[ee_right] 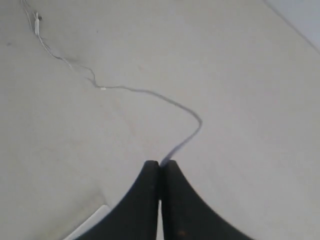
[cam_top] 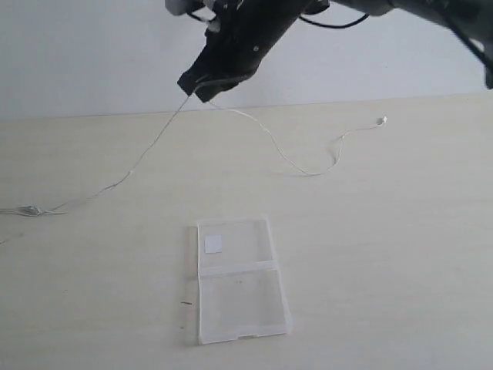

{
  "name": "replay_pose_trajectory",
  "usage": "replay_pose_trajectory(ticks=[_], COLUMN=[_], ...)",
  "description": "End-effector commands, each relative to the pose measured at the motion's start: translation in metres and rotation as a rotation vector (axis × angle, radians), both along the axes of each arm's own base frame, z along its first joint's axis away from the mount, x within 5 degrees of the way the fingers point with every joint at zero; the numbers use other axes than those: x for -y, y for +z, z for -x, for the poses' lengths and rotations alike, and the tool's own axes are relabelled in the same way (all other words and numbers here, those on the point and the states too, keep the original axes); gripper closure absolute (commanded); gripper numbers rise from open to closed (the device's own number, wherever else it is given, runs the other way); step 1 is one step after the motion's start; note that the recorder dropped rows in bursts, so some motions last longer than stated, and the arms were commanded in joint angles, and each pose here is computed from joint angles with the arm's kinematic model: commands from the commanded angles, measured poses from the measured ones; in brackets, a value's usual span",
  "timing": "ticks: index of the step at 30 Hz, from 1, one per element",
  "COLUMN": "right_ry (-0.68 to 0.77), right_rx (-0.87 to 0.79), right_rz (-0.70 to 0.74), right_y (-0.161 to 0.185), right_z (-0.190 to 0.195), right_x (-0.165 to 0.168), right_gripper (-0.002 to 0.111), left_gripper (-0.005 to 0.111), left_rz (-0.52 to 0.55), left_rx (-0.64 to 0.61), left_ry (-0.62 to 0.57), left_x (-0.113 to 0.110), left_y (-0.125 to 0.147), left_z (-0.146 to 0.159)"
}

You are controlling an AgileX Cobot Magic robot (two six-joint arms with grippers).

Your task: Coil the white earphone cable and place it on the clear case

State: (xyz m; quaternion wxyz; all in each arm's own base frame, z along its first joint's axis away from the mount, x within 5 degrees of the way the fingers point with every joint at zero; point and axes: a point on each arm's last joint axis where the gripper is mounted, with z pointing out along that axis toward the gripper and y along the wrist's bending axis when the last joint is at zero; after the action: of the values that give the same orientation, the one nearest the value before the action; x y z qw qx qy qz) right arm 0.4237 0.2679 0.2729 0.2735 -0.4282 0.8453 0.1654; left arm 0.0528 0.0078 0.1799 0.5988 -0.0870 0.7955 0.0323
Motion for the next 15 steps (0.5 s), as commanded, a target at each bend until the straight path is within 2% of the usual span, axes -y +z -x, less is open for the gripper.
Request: replay_pose_trajectory(ticks=[1, 4, 6, 15], right_ry=[0.006, 0.008, 0.005, -0.032], right_rx=[0.116, 0.204, 0.252, 0.462], right_rz=[-0.020, -0.070, -0.097, -0.213], right_y=[0.064, 0.116, 0.139, 0.219], right_z=[0.022, 0.047, 0.059, 0.110], right_x=[0.016, 0.030, 0.036, 0.067], right_gripper=[0.108, 0.108, 0.108, 0.108], left_gripper=[0.107, 0.107, 0.107, 0.107], left_rz=[0.001, 0.001, 0.001, 0.001], left_rx=[0.019, 0.019, 0.019, 0.019], left_ry=[-0.006, -0.006, -0.006, -0.006], left_x=[0.000, 0.000, 0.000, 0.000], left_y=[0.001, 0.001, 0.001, 0.001], left_z=[0.000, 0.000, 0.000, 0.000])
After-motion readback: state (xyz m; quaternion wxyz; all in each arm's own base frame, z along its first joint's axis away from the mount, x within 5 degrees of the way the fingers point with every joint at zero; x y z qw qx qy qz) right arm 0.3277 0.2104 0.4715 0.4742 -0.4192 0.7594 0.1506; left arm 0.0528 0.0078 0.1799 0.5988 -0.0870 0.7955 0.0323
